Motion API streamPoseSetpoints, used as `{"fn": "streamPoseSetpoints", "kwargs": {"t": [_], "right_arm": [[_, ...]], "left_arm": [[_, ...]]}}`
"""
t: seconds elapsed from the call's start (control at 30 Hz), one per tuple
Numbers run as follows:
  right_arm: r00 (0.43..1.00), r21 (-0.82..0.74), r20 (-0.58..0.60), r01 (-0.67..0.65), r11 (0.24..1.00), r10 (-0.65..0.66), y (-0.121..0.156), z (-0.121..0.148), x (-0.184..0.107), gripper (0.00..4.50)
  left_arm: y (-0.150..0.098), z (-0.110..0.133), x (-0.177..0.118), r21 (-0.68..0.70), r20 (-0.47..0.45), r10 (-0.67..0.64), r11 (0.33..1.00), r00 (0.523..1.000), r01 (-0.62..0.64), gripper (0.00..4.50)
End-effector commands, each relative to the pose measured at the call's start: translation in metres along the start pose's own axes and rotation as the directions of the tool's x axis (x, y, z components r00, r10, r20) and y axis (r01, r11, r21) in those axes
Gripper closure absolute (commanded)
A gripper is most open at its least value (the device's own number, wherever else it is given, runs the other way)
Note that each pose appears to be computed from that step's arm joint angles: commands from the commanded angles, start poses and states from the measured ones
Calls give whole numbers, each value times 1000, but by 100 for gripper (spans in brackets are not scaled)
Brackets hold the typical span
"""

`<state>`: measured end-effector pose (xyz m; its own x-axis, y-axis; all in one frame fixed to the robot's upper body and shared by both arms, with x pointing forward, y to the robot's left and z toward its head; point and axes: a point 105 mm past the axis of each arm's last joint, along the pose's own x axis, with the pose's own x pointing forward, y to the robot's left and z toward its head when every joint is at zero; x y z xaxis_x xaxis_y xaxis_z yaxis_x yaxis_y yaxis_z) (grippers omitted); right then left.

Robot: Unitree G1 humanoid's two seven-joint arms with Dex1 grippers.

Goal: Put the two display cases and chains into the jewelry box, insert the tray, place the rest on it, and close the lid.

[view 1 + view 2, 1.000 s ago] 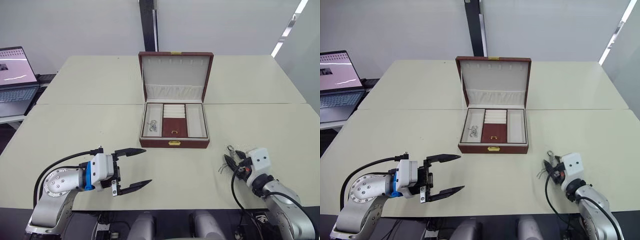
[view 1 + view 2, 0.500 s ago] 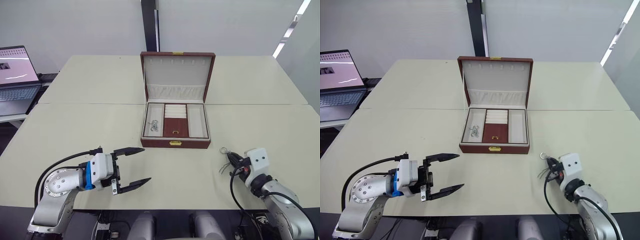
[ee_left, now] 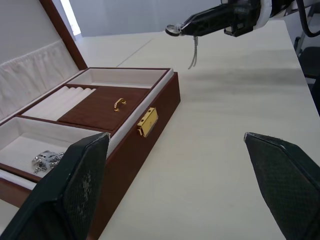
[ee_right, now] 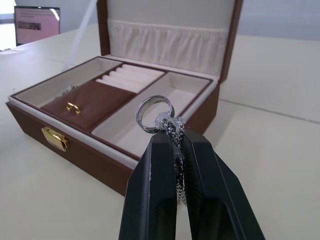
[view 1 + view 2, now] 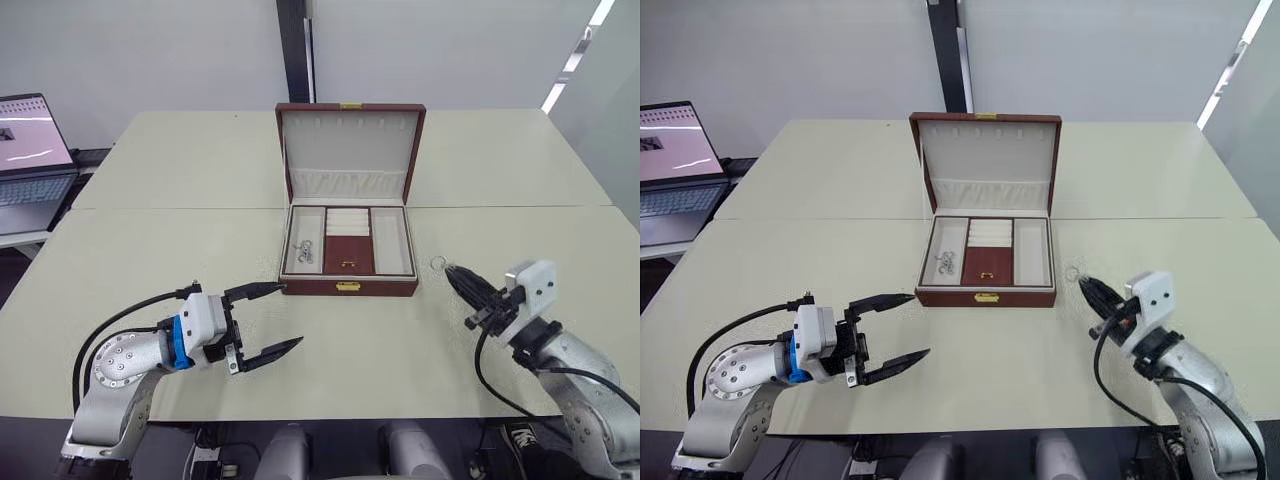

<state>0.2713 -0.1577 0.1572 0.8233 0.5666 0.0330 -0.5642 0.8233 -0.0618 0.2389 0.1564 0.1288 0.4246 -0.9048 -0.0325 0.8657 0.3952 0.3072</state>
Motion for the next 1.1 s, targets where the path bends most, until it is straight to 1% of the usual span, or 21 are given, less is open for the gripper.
{"fn": "streamPoseSetpoints", "kwargs": {"t": [0.03,0.1,0.27,0.5,0.63,0.8,0.9,1.1], "right_arm": [[994,-3,72,-83,997,83,8,28,14,450],[990,-3,82,-117,993,117,9,35,23,450],[982,-17,121,-143,990,144,3,52,49,450],[976,-35,151,-154,987,158,1,66,71,450],[977,-41,138,-158,987,162,1,62,79,450],[982,-55,84,-165,985,169,4,47,86,450],[987,-64,53,-145,987,149,2,38,89,450],[992,-64,17,-126,990,127,-1,25,91,450]], "left_arm": [[4,17,4,14,40,32,999,999,-33,0],[6,24,8,5,45,53,999,998,-53,0],[20,40,11,-26,62,168,986,984,-167,0],[24,47,9,-71,57,269,962,961,-265,0],[22,47,9,-84,50,288,955,956,-283,0],[14,42,8,-91,29,273,959,962,-269,0],[12,38,6,-90,14,271,959,962,-269,0],[9,34,4,-93,12,276,957,961,-274,0]]}}
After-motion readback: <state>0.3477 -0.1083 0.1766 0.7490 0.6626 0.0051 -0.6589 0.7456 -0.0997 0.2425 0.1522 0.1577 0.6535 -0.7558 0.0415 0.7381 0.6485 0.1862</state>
